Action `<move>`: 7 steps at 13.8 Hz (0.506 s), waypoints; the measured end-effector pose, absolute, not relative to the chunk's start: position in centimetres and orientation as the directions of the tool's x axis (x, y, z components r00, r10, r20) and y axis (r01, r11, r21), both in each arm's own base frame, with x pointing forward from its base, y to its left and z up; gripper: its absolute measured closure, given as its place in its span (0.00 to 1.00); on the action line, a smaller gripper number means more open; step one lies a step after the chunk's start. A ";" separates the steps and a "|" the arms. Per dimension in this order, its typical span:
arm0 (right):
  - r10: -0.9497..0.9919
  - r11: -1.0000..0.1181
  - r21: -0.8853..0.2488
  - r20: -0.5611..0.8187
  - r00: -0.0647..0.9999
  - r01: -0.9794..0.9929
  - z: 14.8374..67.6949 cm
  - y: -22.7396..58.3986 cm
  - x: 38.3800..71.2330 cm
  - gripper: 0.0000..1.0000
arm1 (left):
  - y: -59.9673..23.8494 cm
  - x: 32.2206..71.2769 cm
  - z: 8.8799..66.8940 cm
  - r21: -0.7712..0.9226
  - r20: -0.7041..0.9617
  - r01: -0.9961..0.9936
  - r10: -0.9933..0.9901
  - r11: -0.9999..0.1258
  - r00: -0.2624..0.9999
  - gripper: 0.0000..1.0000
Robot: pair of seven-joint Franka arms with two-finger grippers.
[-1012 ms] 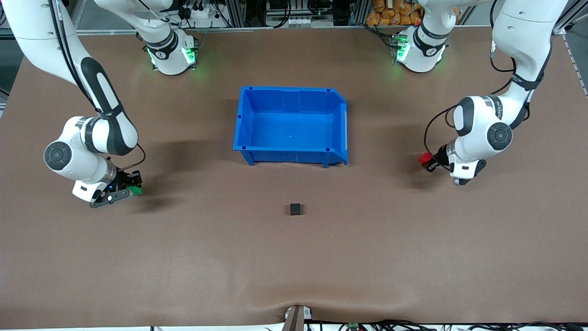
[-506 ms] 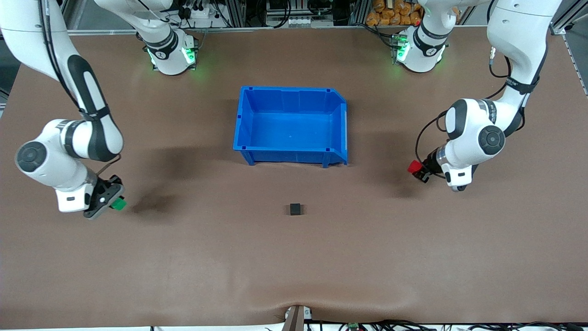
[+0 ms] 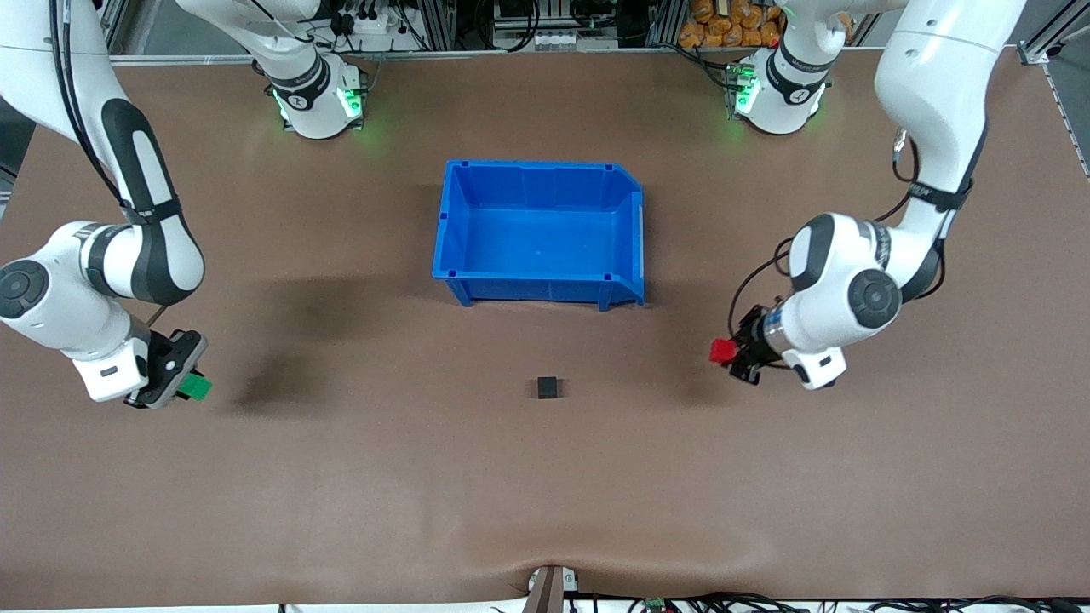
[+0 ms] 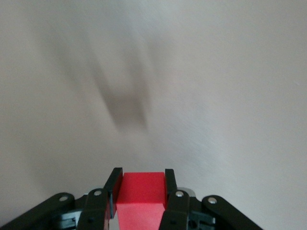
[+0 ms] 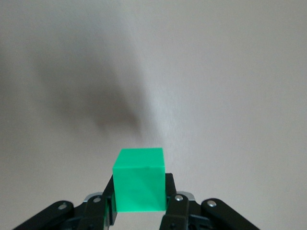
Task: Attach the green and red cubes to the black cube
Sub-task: 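Lift the green cube with the right gripper while the left gripper lifts red, then carry the red cube with the left gripper beside the black cube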
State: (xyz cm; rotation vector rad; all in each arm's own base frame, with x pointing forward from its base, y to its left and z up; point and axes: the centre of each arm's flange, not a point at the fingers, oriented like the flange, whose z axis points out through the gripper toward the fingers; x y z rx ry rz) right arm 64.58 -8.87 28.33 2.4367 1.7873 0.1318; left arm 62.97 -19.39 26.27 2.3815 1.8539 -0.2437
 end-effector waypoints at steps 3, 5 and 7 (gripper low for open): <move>0.982 -0.190 0.172 0.018 0.190 0.967 29.2 -5.3 66.5 0.60 | -24.0 65.3 26.0 0.009 -0.229 0.982 0.956 -0.188 0.185 0.60; 0.990 -0.138 0.184 0.037 0.134 0.973 28.9 -2.4 68.1 0.60 | -25.2 66.1 25.6 0.003 -0.268 0.988 0.952 -0.152 0.147 0.60; 0.995 -0.095 0.190 0.052 0.086 0.977 28.3 0.8 69.8 0.60 | -26.7 66.3 25.1 -0.013 -0.295 0.991 0.948 -0.130 0.121 0.60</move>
